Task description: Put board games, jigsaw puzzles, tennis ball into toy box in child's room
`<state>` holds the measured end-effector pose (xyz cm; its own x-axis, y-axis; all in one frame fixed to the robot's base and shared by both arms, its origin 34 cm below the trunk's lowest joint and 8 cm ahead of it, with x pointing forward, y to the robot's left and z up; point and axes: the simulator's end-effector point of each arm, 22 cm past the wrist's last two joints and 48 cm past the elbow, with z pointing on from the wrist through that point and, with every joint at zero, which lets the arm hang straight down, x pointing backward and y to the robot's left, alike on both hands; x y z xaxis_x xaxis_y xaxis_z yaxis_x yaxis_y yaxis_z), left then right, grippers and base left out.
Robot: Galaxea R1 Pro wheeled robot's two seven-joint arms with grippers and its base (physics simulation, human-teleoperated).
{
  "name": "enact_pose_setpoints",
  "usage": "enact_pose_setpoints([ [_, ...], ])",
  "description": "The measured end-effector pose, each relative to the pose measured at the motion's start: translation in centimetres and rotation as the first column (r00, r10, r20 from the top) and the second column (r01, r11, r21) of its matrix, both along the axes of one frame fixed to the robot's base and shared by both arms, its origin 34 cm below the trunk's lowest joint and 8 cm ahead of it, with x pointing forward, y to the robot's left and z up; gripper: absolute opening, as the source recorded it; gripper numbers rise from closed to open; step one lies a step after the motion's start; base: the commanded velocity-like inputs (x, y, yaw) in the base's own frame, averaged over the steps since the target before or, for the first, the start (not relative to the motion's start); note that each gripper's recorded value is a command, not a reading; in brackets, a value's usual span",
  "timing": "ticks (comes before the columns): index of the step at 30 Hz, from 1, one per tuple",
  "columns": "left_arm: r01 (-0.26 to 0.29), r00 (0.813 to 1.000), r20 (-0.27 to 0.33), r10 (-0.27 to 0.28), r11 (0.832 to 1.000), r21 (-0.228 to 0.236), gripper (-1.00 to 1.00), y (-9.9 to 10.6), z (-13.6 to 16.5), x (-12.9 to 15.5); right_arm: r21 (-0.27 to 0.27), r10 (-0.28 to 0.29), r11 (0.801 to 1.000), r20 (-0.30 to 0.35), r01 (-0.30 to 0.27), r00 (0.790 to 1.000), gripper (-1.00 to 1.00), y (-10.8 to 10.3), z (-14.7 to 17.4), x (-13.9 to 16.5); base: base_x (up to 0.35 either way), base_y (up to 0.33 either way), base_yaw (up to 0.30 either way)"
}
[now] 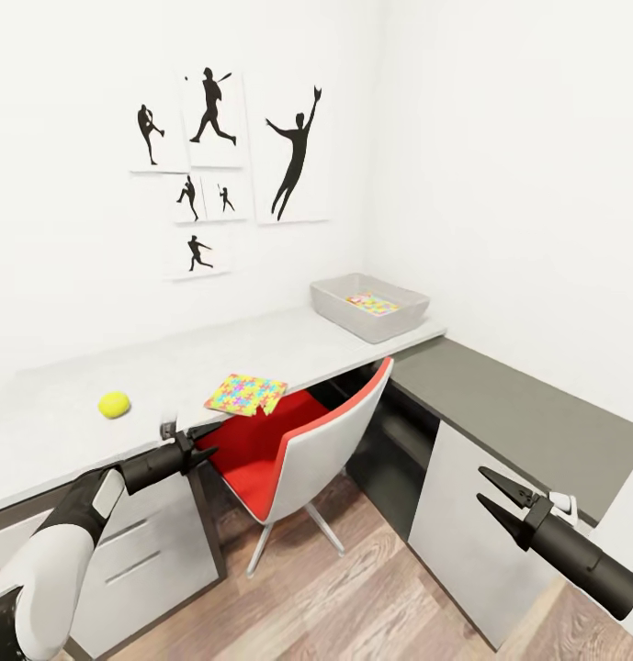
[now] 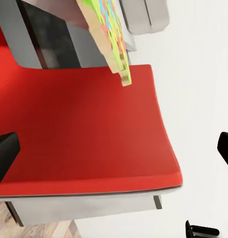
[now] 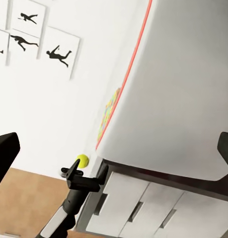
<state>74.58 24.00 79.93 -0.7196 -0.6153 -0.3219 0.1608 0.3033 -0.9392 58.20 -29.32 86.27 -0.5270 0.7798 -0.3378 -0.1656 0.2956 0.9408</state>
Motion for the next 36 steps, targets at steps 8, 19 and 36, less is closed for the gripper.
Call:
enact_pose_setpoints([
  [8, 0.007, 1.000, 0.014, -0.007, 1.000, -0.014, 1.00, -0.12, 0.44, -0.08, 0.000, -0.001, 1.000, 0.001, 0.001, 1.000, 1.00, -0.02, 0.01, 0.01, 0.023, 0.000, 0.000],
  [19, 0.007, 1.000, 0.017, -0.006, 1.000, -0.015, 1.00, 0.02, 0.55, -0.10, 0.000, -0.001, 1.000, 0.001, 0.001, 1.000, 1.00, 0.00, 0.02, 0.01, 0.141, 0.000, 0.000],
  [36, 0.008, 1.000, 0.018, -0.007, 1.000, -0.017, 1.00, -0.09, 0.56, -0.09, -0.001, -0.001, 1.000, 0.001, 0.001, 1.000, 1.00, -0.03, 0.02, 0.01, 0.090, -0.015, 0.000],
])
